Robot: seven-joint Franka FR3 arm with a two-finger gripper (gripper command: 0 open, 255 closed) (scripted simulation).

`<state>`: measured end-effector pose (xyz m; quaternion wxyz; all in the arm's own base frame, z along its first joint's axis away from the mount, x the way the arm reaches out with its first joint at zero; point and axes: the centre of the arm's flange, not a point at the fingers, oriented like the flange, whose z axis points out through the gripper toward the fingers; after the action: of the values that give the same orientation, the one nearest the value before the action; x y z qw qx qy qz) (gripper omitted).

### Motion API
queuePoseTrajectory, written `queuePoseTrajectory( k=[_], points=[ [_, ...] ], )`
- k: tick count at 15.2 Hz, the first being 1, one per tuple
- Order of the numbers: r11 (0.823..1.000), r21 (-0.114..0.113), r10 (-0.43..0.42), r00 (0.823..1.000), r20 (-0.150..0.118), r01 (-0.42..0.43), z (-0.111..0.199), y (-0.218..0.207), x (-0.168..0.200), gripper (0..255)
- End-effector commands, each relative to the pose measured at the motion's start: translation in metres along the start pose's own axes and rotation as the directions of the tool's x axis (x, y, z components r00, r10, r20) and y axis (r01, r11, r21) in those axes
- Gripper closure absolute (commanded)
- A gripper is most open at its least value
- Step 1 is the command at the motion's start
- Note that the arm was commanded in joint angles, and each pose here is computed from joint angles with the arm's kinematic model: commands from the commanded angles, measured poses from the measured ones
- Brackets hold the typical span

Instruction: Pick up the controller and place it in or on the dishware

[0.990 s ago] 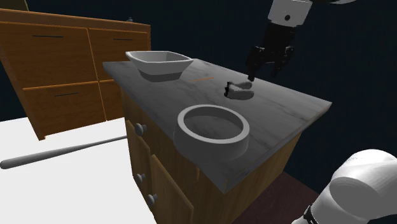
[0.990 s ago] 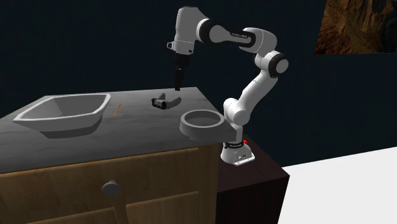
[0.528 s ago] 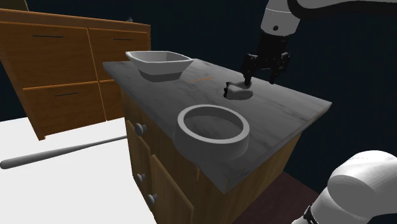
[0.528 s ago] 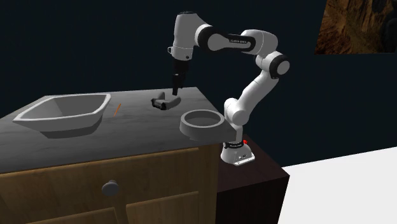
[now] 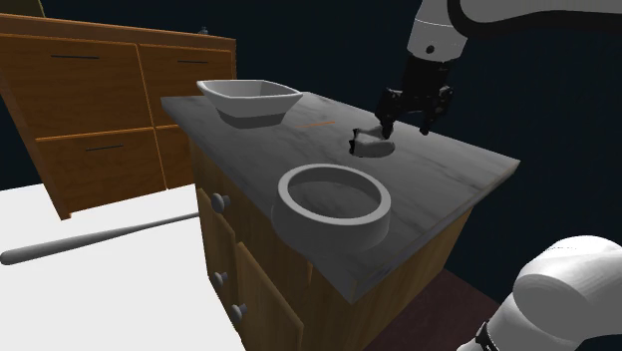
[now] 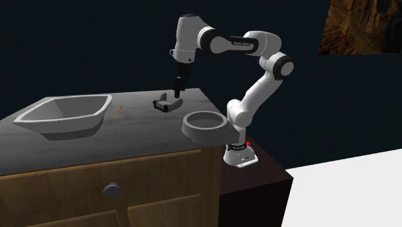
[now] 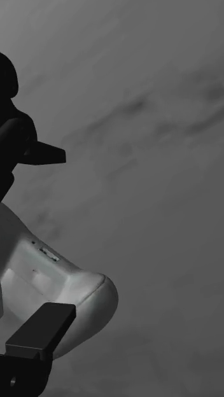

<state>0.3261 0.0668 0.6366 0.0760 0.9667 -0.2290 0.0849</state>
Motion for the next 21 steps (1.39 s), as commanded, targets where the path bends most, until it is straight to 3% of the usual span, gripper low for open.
queuePoseTrajectory(
  k=[1,10,11,13,14,16,17,21],
  points=[
    [1.0,-0.001,0.0,1.0,0.002,0.0,0.001,0.0,0.0,255],
    [1.0,-0.001,0.0,1.0,0.002,0.0,0.001,0.0,0.0,255],
    [1.0,-0.001,0.0,1.0,0.002,0.0,0.001,0.0,0.0,0],
    [0.983,0.112,0.137,0.989,0.051,-0.142,0.008,0.001,0.024,0],
    [0.963,0.165,0.202,0.976,0.082,-0.213,0.012,0.002,0.035,0],
    [0.898,0.262,0.323,0.934,0.152,-0.353,0.021,0.006,0.058,0],
    [0.877,0.284,0.351,0.921,0.172,-0.387,0.023,0.007,0.064,0],
    [0.877,0.284,0.351,0.921,0.172,-0.387,0.043,0.0,0.062,0]
  ],
)
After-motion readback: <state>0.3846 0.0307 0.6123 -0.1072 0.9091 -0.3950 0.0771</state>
